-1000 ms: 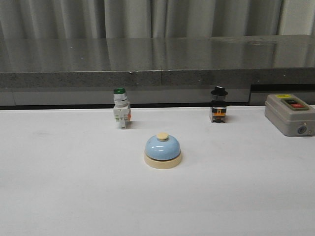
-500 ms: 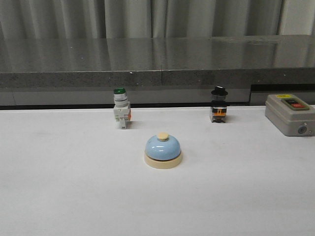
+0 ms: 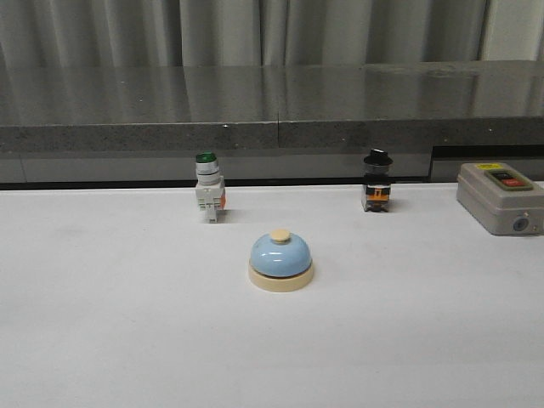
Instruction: Place and press bell with both arms
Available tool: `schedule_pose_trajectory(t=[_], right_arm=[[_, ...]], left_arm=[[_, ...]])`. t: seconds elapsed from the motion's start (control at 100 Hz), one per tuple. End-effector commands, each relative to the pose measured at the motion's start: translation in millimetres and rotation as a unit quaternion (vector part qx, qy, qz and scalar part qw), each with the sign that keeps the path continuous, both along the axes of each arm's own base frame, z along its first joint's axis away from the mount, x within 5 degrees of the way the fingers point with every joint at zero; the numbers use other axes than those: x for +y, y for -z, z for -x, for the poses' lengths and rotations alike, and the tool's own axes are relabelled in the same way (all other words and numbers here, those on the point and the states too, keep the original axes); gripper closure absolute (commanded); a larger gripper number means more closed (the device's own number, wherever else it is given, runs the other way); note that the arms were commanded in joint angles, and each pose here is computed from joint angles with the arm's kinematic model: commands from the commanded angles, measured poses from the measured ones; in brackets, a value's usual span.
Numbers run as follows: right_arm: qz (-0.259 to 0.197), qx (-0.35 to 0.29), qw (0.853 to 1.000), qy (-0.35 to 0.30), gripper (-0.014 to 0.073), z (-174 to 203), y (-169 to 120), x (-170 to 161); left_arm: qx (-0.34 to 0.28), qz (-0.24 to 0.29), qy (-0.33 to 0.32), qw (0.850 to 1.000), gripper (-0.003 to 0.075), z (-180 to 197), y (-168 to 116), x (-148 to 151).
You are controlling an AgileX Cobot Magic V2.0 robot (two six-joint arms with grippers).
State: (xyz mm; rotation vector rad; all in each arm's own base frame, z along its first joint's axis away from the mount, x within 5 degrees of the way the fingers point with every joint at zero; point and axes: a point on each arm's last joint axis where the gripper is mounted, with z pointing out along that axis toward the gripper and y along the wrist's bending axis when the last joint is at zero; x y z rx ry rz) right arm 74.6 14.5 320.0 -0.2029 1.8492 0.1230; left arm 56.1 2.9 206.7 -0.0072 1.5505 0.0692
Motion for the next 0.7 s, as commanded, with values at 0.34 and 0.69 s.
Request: schedule_pose_trajectory(t=[0.34,0.69], right_arm=[[-0.006,-0.173,0.984,0.041,0.0655,32,33,-11],[-0.037,-0.202,0.977,0.052,0.0655,25,87,-10]], left_arm=[[-0.037,0.005,0.008,0.999,0.0740,1,4,-1],[-0.037,0.005,0.008,0.999,0.0740,1,4,-1]])
